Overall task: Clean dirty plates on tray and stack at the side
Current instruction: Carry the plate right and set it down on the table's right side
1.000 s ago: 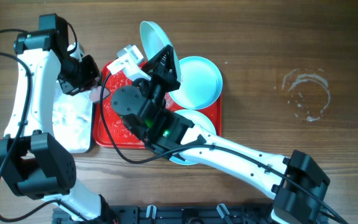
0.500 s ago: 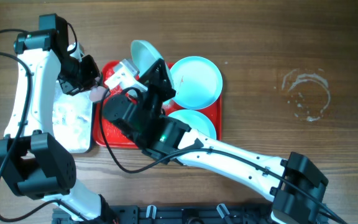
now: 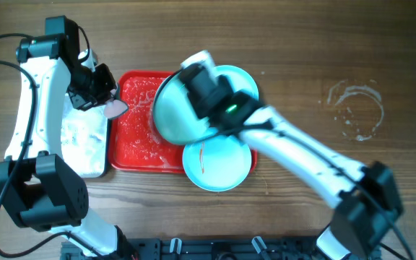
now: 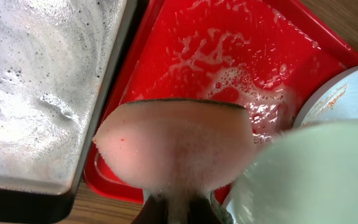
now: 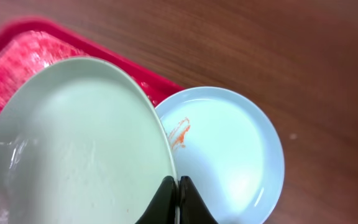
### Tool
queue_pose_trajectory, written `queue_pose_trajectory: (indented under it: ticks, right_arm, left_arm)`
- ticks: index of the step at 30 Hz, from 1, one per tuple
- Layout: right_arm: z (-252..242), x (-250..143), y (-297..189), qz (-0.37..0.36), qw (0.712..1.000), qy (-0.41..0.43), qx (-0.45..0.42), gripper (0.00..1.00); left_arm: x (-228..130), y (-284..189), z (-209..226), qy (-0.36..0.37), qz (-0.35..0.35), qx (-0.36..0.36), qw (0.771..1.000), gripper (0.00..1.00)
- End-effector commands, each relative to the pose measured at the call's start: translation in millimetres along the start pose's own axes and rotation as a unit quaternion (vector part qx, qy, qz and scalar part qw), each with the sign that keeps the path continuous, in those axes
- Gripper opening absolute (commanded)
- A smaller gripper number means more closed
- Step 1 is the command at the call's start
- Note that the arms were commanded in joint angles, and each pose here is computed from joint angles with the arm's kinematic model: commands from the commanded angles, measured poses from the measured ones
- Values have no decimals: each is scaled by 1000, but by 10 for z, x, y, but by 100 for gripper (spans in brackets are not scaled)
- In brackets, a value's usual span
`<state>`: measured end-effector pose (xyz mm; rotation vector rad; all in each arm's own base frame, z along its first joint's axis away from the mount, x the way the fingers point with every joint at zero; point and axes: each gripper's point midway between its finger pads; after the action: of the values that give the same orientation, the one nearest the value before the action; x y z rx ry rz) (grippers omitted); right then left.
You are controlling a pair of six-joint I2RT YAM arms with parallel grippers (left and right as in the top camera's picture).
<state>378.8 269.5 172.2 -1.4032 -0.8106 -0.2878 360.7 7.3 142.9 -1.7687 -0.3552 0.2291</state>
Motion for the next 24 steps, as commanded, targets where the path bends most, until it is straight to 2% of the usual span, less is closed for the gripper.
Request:
queue_pose_trajectory:
  ticks: [1,7,11,16,19,24]
  right_arm:
    - [-247,197,-330,9,983,134,122,4]
    - [-1282,34,-326,36,971,231,38,4]
    - [-1951,-171,-347,53,952,301,-29,4]
    - [-2752,-489,-443,59,913,392,-95,4]
    - [-3203,-841,-483,66,877,450,-155,4]
    - [-3680,-1498,-456,73,818,530,-212,4]
  left_arm:
    - [24,-45,-48,13,-7,-10,1000,4]
    - [25,-45,-47,13,-8,-10,1000,4]
    - [30,-45,-50,13,-9,-11,1000,4]
    - [34,-44,-51,13,-9,-11,1000,4]
    - [62,-45,-58,15,-15,-12,1000,4]
    - [68,-45,-58,15,-16,-12,1000,4]
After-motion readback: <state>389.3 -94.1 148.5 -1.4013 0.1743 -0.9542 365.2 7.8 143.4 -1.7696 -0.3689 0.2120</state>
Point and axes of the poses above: each gripper's point midway between its finger pads, its own y axis out along the fingers, its own z axis along the line the jaws close on, x = y × z, and after that the axes turned 3 degrees about y, right-handed
